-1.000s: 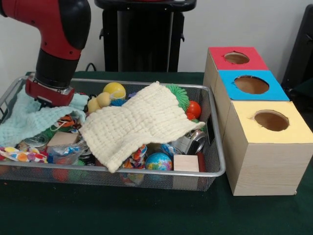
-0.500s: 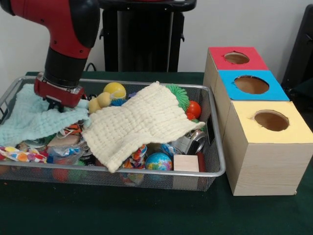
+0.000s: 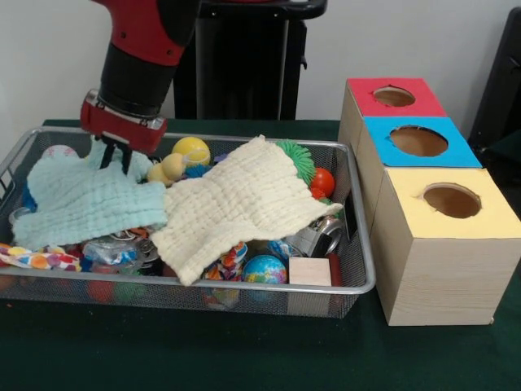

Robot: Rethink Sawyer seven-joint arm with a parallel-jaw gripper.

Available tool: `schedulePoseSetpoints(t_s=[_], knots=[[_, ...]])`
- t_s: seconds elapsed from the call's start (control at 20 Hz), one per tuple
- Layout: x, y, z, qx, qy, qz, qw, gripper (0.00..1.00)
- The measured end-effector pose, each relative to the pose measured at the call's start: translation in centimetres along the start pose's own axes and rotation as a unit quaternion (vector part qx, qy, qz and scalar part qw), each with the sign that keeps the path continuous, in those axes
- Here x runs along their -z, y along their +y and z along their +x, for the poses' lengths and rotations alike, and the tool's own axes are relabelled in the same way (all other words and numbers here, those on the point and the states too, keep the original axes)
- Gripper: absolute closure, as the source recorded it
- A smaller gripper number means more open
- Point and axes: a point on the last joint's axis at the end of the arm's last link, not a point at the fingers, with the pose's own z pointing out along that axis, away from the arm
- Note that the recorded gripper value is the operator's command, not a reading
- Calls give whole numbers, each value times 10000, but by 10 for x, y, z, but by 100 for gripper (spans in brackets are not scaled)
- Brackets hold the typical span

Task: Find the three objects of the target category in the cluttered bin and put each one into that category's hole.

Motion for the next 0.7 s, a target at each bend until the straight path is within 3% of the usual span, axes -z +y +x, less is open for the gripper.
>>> schedulePoseSetpoints(t_s=[0.3, 0.7], knots=[[29, 14, -18, 87, -87, 32, 9999, 100], [40, 27, -24, 154, -182, 15, 9997, 100]])
